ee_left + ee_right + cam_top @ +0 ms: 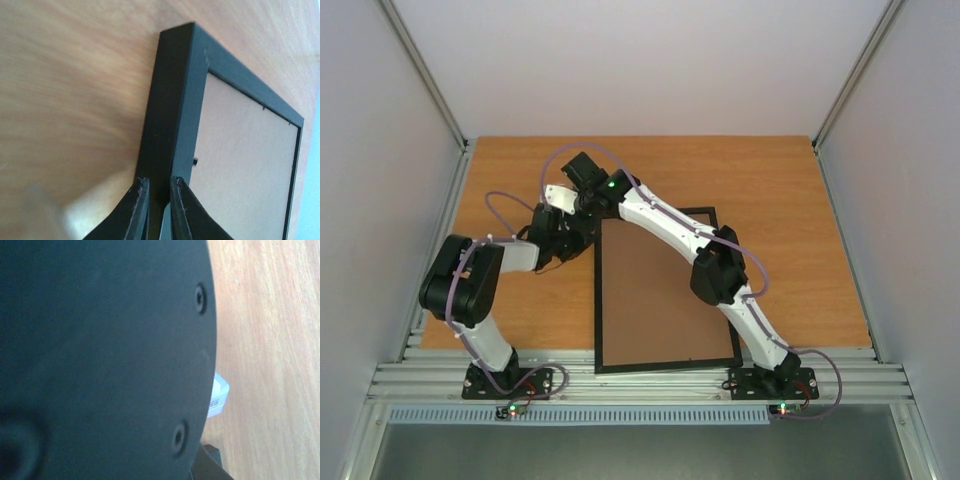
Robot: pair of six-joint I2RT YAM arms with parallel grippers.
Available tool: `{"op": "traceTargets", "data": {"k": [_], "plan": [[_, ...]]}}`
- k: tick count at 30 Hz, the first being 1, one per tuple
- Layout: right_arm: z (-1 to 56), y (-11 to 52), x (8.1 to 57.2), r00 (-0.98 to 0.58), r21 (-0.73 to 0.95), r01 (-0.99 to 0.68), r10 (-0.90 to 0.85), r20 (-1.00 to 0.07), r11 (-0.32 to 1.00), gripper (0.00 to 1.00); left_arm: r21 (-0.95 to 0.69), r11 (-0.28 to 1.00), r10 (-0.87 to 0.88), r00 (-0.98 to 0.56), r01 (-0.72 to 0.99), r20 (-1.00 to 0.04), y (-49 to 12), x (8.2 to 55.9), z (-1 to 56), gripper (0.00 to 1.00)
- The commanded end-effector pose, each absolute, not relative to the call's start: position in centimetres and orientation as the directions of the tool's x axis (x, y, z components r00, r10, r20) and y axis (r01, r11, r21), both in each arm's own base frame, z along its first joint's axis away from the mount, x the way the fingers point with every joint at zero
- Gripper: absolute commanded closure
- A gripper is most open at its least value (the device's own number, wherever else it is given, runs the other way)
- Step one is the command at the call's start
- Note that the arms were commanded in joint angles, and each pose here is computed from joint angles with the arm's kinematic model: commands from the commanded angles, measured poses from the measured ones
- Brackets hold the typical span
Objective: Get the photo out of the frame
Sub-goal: Release the photo frame item from the photo frame, then adjust the screwdriver.
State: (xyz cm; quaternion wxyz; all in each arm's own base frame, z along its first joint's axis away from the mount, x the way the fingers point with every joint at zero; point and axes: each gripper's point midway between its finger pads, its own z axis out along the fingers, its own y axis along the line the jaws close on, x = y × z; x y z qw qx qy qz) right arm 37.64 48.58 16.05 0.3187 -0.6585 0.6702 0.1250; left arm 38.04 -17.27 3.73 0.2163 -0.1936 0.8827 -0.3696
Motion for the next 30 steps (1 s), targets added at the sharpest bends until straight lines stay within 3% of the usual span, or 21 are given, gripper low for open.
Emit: {"op": "traceTargets", "data": {"k": [1, 11, 15, 22, 30], "plan": [[22.3, 50.0, 36.2, 0.171, -0.333, -0.937, -0.689, -0.704, 0.108, 0.99, -0.707, 0.666, -0.503, -0.843, -0.239, -0.189, -16.4, 35.4, 2.9, 0.85], [24.0, 44.7, 38.0, 0.049, -0.361, -0.887, -0.720, -0.692, 0.287, 0.99, -0.751, 0.593, -0.639, -0.738, -0.292, -0.218, -12.9, 34.8, 6.4, 0.81], [24.8, 43.0, 37.6, 0.006, -0.356, -0.857, -0.683, -0.730, 0.373, 0.99, -0.792, 0.534, -0.705, -0.673, -0.297, -0.223, -11.6, 34.0, 9.2, 0.74], [26.5, 41.2, 34.6, -0.028, -0.268, -0.854, -0.555, -0.831, 0.446, 0.99, -0.902, 0.372, -0.784, -0.594, -0.220, -0.179, -11.5, 32.8, 16.2, 0.48], [27.0, 41.8, 29.8, 0.041, -0.260, -0.877, -0.477, -0.878, 0.404, 0.99, -0.964, 0.219, -0.760, -0.646, -0.151, -0.072, -14.2, 32.4, 20.6, 0.33]]}}
